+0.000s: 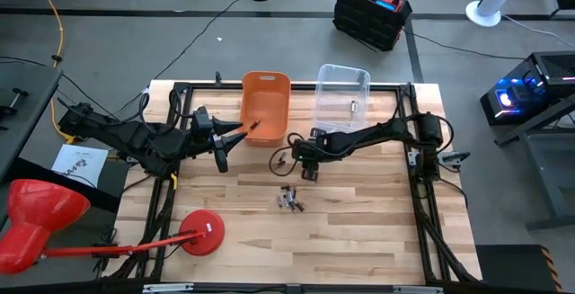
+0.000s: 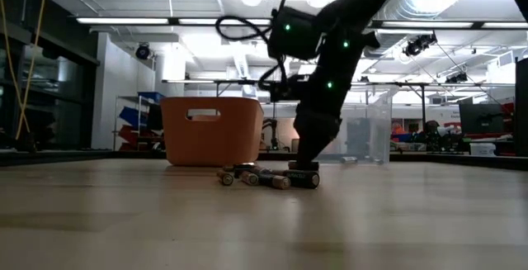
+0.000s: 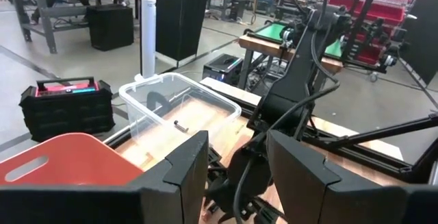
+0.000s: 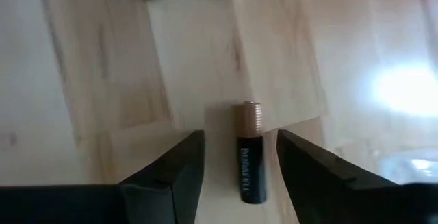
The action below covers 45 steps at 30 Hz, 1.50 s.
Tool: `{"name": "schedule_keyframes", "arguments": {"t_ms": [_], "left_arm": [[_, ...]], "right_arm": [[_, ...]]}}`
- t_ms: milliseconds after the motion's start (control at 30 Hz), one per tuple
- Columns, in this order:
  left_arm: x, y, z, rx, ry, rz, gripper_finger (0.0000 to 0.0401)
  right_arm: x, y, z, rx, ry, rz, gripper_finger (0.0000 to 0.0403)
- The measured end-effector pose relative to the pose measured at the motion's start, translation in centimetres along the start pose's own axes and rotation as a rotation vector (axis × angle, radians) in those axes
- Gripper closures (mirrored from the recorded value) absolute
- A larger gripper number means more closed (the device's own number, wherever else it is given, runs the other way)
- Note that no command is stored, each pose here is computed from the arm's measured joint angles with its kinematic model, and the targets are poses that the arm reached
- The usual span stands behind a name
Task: Sort batteries
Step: Put the brown battery into the orange bin
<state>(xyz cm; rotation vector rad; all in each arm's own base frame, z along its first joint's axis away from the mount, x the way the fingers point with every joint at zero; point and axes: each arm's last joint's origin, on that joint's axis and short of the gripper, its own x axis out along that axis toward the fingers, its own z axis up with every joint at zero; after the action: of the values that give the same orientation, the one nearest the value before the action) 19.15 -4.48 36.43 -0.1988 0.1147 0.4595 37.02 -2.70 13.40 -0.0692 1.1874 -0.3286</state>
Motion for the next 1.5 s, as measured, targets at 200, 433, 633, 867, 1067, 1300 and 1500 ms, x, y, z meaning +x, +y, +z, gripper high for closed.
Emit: {"name": "schedule_keyframes", "arguments": {"t_ms": [200, 433, 633, 867, 1067, 1300, 1500], "left_arm": [[0.0, 0.0, 0.0, -0.019, 0.001, 0.0, 0.0259], [0.0, 0.0, 0.0, -0.018, 0.002, -0.002, 0.0259], [0.0, 0.0, 0.0, -0.017, 0.005, -0.008, 0.0259], [0.0, -0.1, -0.1, 0.009, 0.015, -0.04, 0.0259], [0.0, -0.1, 0.0, 0.005, 0.014, -0.04, 0.0259], [0.0, -0.1, 0.0, -0.012, 0.014, -0.044, 0.0259], [0.0, -0.1, 0.0, -0.011, 0.015, -0.044, 0.0259]], "right_arm": [[0.4, 0.1, -0.1, 0.017, 0.021, 0.108, 0.0246], [-0.2, 2.5, -0.4, 0.029, 0.045, 0.27, 0.035], [-2.8, 4.9, 0.3, -0.013, 0.053, 0.397, 0.0375], [-10.8, 3.1, 7.4, -0.079, -0.315, 0.326, 0.0379], [-13.3, -0.8, 12.4, -0.014, -0.606, 0.138, 0.0372], [-11.1, -6.1, 13.7, 0.24, -0.595, -0.02, 0.0298], [-10.6, -8.3, 13.5, 0.409, -0.575, -0.014, 0.0232]]}}
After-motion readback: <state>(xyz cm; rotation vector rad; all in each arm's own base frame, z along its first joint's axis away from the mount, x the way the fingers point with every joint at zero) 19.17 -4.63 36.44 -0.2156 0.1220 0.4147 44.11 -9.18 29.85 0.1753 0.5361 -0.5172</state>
